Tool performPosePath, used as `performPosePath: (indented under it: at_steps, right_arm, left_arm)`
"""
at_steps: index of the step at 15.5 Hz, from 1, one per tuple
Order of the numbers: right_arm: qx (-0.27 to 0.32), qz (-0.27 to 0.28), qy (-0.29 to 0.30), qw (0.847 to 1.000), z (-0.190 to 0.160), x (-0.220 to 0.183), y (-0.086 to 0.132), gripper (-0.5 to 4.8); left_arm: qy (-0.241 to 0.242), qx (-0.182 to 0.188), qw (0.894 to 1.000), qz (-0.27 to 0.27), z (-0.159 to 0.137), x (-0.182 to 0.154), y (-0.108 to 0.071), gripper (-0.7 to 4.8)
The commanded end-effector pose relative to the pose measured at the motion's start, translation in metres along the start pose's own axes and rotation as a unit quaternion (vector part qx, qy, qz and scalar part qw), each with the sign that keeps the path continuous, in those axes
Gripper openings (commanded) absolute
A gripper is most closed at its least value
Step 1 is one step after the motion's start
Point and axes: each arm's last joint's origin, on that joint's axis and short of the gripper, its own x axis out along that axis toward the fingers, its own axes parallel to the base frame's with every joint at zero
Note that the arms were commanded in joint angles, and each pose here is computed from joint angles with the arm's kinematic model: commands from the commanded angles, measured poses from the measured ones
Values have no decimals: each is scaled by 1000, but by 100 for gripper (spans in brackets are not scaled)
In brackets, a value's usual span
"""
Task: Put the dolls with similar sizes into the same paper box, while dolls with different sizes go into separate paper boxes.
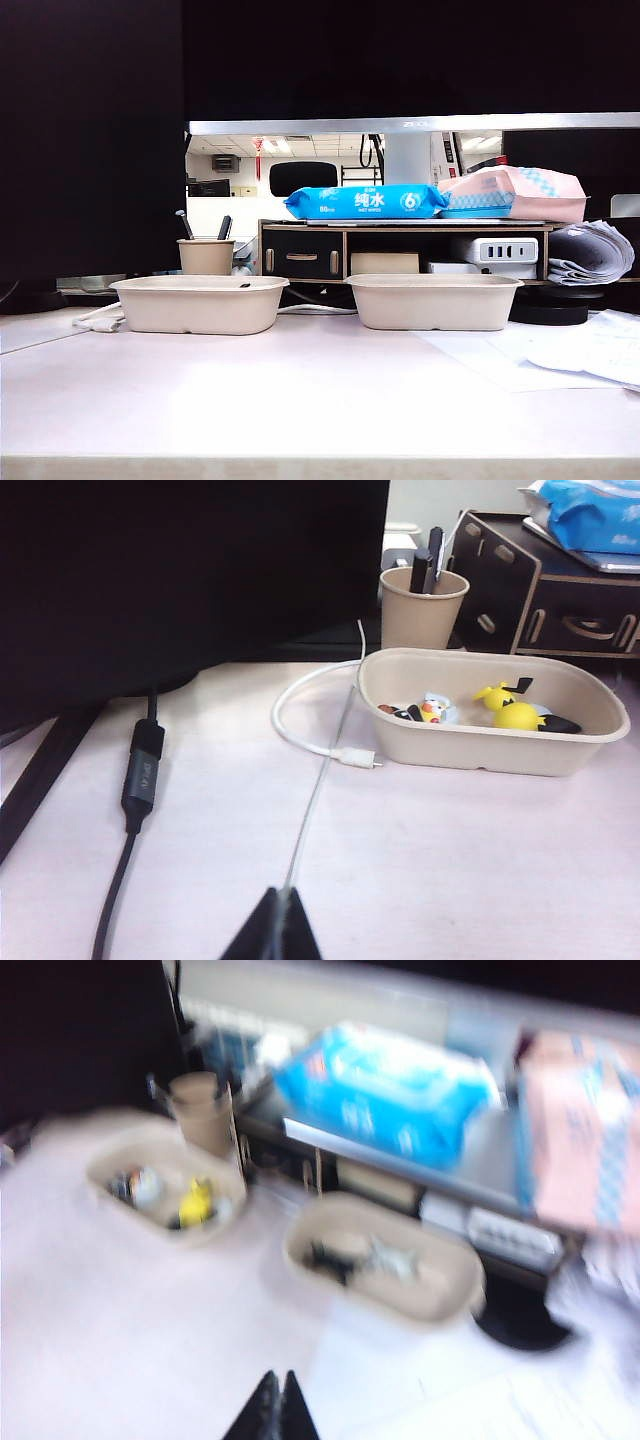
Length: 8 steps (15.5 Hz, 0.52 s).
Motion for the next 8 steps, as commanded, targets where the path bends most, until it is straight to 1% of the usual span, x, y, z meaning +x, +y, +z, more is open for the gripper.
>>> performPosePath:
  at_steps: [1, 3, 5, 8]
  right_arm:
    - [4, 0, -14, 1000, -8, -31, -6, -5]
    - [10, 2, -44, 999, -11, -49, -10, -5]
    - [17, 5, -85, 996, -15, -70, -14, -5]
    - [24, 7, -130, 991, -22, -93, -18, -5]
  left_arm:
    - [-5, 1, 1000, -1, 1, 0, 0, -5]
    - [-5, 1, 1000, -1, 1, 0, 0, -5]
    - [-5, 1, 1000, -1, 1, 0, 0, -5]
    - [-5, 1, 1000, -1, 1, 0, 0, -5]
